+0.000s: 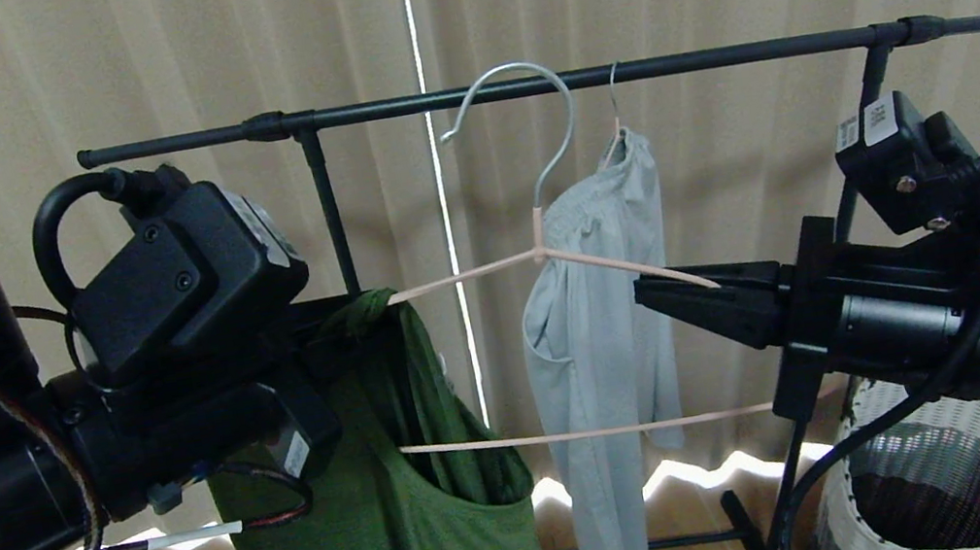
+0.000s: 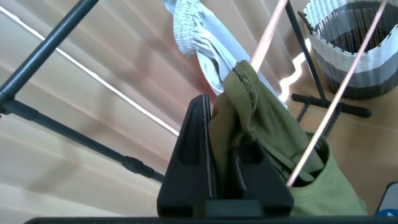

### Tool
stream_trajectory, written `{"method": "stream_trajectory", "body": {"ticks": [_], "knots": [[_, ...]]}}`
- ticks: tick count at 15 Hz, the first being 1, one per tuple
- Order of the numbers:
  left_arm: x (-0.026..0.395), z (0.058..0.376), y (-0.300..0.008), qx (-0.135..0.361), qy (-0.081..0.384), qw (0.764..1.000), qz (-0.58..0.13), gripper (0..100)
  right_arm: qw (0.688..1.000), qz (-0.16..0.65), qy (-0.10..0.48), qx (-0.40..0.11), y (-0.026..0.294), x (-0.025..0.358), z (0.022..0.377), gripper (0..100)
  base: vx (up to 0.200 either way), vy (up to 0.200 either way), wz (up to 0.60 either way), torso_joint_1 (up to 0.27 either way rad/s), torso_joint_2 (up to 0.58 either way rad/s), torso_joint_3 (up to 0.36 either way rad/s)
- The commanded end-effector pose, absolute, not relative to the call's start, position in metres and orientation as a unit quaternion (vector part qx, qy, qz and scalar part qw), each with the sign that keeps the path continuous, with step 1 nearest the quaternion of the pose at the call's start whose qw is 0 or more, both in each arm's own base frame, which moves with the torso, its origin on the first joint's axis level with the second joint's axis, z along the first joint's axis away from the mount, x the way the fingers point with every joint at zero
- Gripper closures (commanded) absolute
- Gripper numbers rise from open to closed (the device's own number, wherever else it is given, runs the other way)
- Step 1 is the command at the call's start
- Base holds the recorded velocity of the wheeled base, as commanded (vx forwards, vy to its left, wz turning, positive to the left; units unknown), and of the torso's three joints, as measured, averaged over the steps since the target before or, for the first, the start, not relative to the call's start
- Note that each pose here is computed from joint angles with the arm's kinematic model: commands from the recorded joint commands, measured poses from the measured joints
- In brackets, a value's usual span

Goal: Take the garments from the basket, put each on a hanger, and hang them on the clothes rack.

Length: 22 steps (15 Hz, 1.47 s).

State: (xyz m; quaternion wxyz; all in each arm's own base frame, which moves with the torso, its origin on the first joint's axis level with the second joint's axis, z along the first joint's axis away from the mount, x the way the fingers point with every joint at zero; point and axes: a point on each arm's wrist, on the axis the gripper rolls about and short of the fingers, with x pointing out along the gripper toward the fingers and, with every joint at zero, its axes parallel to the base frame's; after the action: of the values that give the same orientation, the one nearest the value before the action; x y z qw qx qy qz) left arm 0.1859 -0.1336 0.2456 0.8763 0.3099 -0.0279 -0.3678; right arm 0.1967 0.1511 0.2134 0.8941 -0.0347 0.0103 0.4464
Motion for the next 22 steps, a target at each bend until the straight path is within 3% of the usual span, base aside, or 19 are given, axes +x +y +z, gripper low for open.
{"method": "stream_trajectory", "body": {"ticks": [1,5,6,12,15,18,22], "knots": [[0.186,0.246,-0.133,0.31,-0.028,0.877,-0.367,100,0.894,0.447,0.008,-0.034,0.151,0.197,0.214,100,0.0,0.0,0.0,0.0,0.0,0.0],[0.184,0.24,-0.132,0.311,-0.02,0.876,-0.369,100,0.895,0.445,0.012,-0.035,0.15,0.196,0.212,100,0.0,0.0,0.0,0.0,0.0,0.0],[0.184,0.24,-0.131,0.312,-0.02,0.876,-0.367,100,0.895,0.445,0.012,-0.035,0.15,0.196,0.212,0,0.0,0.0,0.0,0.0,0.0,0.0],[0.2,0.232,-0.106,0.334,0.044,0.917,-0.213,100,0.906,0.42,-0.007,-0.049,0.142,0.192,0.216,0,0.0,0.0,0.0,0.0,0.0,0.0],[0.204,0.229,-0.102,0.331,0.065,0.926,-0.168,100,0.902,0.428,0.024,-0.054,0.138,0.181,0.197,0,0.0,0.0,0.0,0.0,0.0,0.0],[0.204,0.234,-0.106,0.298,0.045,0.938,-0.174,100,0.882,0.46,0.081,-0.066,0.143,0.158,0.165,0,0.0,0.0,0.0,0.0,0.0,0.0],[0.2,0.242,-0.123,0.284,0.003,0.938,-0.197,100,0.881,0.448,0.131,-0.072,0.158,0.149,0.144,0,0.0,0.0,0.0,0.0,0.0,0.0]]}}
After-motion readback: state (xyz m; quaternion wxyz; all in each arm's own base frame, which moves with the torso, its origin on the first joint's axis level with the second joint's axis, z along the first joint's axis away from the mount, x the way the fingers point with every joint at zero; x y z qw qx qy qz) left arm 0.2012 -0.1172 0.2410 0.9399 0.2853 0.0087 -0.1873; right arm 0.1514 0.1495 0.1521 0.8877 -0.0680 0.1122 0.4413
